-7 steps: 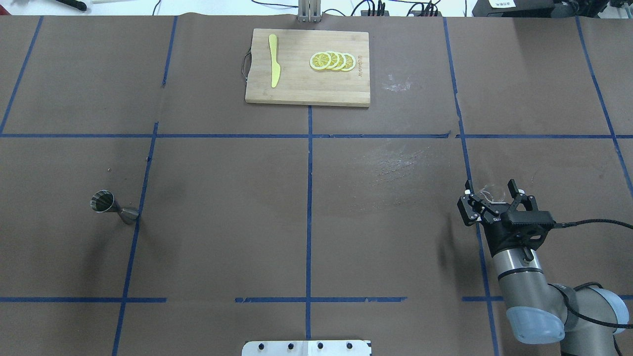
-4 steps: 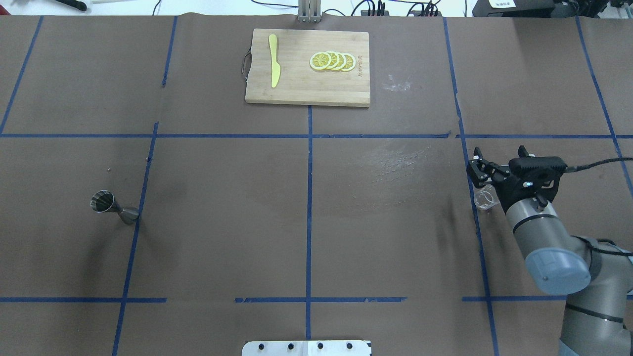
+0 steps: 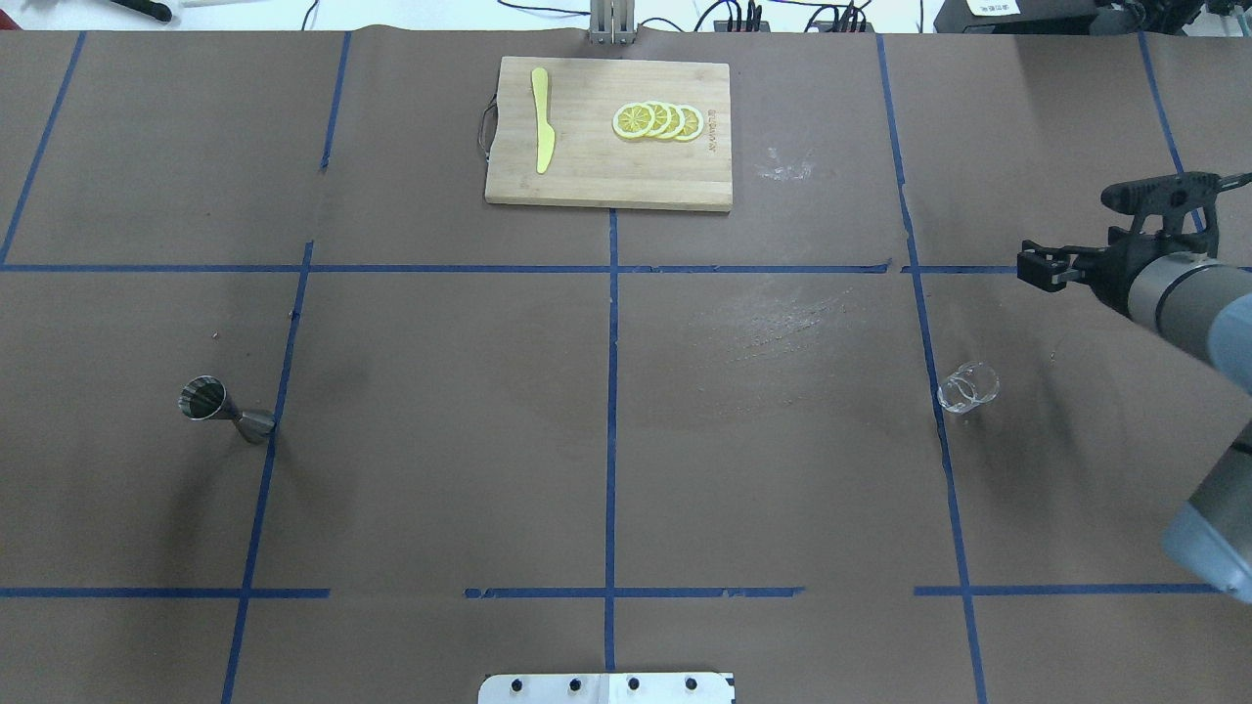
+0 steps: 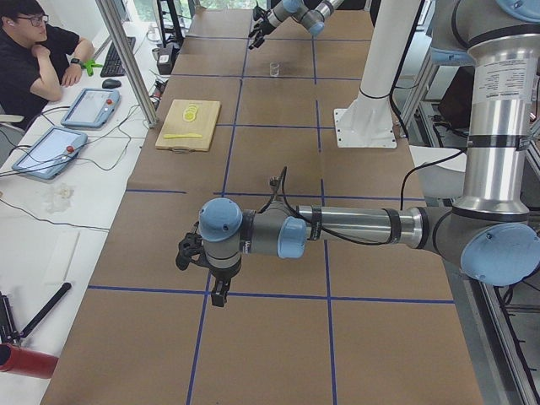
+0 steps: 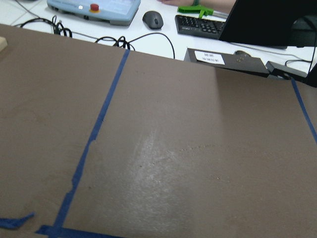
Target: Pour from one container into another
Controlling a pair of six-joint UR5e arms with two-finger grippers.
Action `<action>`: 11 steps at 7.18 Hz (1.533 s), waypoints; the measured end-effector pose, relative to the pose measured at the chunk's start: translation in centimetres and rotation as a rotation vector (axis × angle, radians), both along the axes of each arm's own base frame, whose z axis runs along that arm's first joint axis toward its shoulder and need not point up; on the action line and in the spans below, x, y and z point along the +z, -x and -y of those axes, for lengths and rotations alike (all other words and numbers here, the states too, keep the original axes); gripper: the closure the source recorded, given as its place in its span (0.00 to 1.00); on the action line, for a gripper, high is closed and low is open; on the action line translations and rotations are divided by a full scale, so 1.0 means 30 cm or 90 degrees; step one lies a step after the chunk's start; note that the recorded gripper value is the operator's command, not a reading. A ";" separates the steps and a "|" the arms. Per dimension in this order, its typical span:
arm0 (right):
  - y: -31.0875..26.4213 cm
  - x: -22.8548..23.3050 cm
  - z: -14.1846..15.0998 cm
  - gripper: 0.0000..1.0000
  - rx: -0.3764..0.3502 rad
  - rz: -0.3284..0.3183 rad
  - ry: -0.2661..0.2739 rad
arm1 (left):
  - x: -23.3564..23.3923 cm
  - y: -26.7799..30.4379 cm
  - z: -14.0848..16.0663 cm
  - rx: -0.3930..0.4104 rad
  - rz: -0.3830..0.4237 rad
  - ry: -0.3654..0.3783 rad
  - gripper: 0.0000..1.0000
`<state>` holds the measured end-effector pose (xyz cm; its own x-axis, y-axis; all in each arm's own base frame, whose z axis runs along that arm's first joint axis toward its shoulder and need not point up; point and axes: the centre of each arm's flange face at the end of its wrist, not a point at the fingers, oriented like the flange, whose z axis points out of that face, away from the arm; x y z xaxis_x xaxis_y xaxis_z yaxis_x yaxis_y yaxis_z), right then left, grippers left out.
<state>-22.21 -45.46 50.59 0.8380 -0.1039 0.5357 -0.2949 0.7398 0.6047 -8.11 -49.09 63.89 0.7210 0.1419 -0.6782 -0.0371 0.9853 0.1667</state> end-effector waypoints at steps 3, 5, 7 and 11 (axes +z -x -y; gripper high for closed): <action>-0.487 0.173 0.022 0.00 -0.190 -0.055 0.075 | -0.001 0.000 0.000 0.000 0.000 -0.001 0.00; -0.784 0.265 -0.027 0.00 -0.244 -0.025 0.150 | -0.001 0.000 0.001 0.000 0.000 -0.002 0.00; -0.925 0.374 -0.118 0.00 -0.240 0.027 0.263 | 0.000 0.000 0.001 0.000 0.000 -0.001 0.00; -0.964 0.527 -0.306 0.00 -0.236 0.122 0.373 | 0.001 0.000 -0.002 -0.001 -0.001 0.001 0.00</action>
